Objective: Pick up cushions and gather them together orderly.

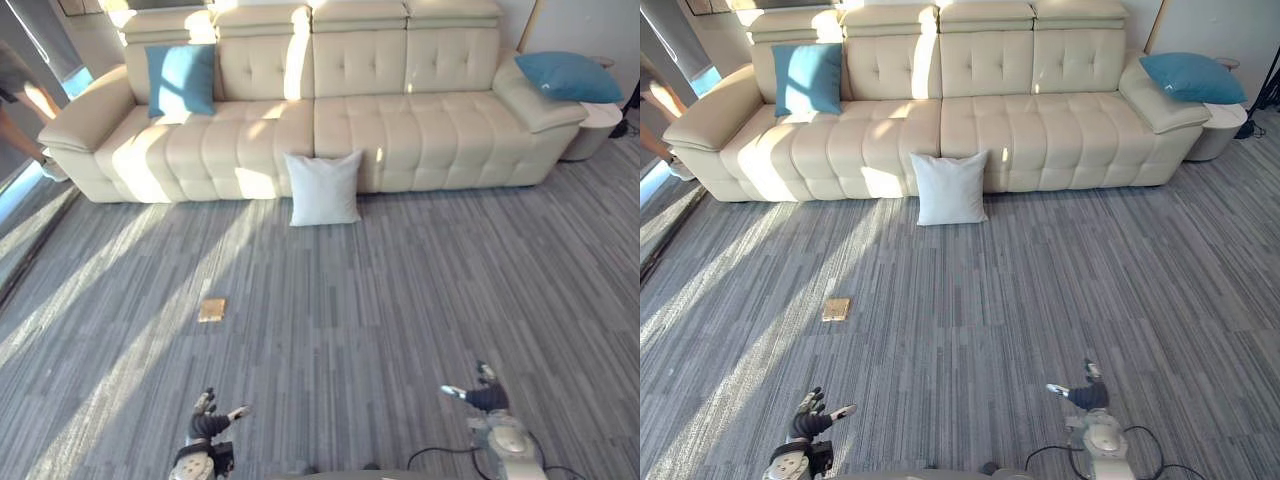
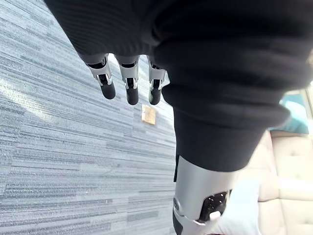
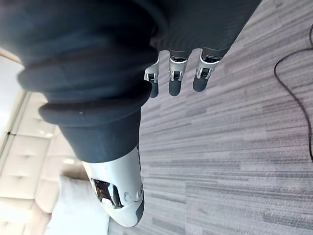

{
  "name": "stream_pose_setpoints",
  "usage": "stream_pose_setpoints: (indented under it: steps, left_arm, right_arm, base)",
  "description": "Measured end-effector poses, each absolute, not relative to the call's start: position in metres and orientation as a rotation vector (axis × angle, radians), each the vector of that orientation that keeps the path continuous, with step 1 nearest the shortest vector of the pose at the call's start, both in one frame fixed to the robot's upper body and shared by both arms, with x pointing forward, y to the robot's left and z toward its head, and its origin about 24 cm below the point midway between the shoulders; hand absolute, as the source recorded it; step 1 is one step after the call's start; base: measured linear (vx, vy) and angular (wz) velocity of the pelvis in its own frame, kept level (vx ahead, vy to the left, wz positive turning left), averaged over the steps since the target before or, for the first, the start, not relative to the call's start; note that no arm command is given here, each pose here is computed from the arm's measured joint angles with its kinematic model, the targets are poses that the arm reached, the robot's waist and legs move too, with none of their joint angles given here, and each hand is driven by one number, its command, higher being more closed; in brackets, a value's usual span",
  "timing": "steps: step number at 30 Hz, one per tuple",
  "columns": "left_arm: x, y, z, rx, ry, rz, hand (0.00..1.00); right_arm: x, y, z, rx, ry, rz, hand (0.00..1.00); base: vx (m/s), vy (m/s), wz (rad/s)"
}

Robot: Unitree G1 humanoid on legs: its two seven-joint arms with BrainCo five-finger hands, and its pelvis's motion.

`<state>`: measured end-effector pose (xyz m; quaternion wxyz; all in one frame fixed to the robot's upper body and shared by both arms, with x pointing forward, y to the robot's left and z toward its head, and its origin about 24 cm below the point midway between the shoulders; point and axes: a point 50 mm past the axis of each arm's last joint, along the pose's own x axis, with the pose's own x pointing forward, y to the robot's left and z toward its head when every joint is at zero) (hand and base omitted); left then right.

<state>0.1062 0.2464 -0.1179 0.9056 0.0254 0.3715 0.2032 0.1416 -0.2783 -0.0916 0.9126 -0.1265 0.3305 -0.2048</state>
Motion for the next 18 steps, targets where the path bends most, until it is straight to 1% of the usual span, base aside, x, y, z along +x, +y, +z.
stream_pose_setpoints:
  steps: [9, 18]
  left_arm:
    - [0.1026, 0.2521, -0.1173, 0.035, 0.766, 0.454, 0.00]
    - [0.1007, 0.2445, -0.1204, 0.009, 0.788, 0.438, 0.00]
  right_arm:
    - [0.1377, -0.2895, -0.0886, -0.249, 0.677, -0.481, 0.00]
    - [0.1358, -0.2875, -0.0924, -0.236, 0.705, -0.503, 0.00]
  base:
    - [-0.01, -0.013, 0.03]
    - [-0.02, -0.011, -0.01]
